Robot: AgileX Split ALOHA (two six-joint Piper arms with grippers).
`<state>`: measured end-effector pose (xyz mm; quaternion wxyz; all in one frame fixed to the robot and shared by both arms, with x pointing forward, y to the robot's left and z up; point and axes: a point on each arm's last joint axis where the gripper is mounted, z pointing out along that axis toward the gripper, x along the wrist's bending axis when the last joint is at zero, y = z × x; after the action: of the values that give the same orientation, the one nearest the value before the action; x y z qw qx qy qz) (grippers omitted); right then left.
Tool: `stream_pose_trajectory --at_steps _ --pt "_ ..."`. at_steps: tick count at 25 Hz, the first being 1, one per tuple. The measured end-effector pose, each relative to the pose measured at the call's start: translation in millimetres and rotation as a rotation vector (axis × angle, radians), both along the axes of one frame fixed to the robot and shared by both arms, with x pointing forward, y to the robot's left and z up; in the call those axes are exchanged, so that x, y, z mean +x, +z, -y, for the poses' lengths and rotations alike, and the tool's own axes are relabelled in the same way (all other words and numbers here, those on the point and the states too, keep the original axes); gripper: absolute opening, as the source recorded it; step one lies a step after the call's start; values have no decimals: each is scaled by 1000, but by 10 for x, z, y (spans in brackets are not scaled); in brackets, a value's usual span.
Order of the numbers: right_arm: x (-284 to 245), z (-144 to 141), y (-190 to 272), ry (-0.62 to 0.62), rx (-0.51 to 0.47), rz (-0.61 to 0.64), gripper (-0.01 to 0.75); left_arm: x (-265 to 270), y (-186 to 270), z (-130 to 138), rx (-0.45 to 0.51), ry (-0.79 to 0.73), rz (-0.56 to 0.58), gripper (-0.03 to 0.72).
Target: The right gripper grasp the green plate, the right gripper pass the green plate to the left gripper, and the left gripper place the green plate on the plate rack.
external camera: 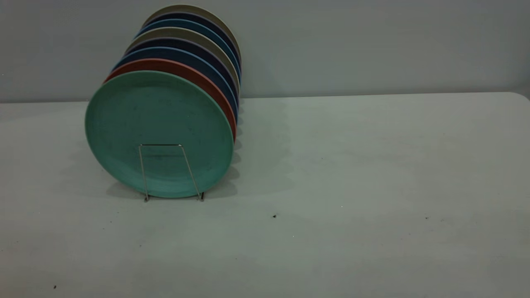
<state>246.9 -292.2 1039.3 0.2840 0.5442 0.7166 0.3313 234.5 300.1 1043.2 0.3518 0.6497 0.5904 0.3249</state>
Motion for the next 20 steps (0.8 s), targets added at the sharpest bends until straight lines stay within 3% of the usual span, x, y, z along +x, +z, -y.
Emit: stream_pose_trajectory --at_steps 5,20 --pt "-156 17 -2 -54 13 107 506 -52 -2 0 -2 35 36 449" --pt "-162 15 -3 -78 13 111 494 -55 -3 0 -2 35 36 449"
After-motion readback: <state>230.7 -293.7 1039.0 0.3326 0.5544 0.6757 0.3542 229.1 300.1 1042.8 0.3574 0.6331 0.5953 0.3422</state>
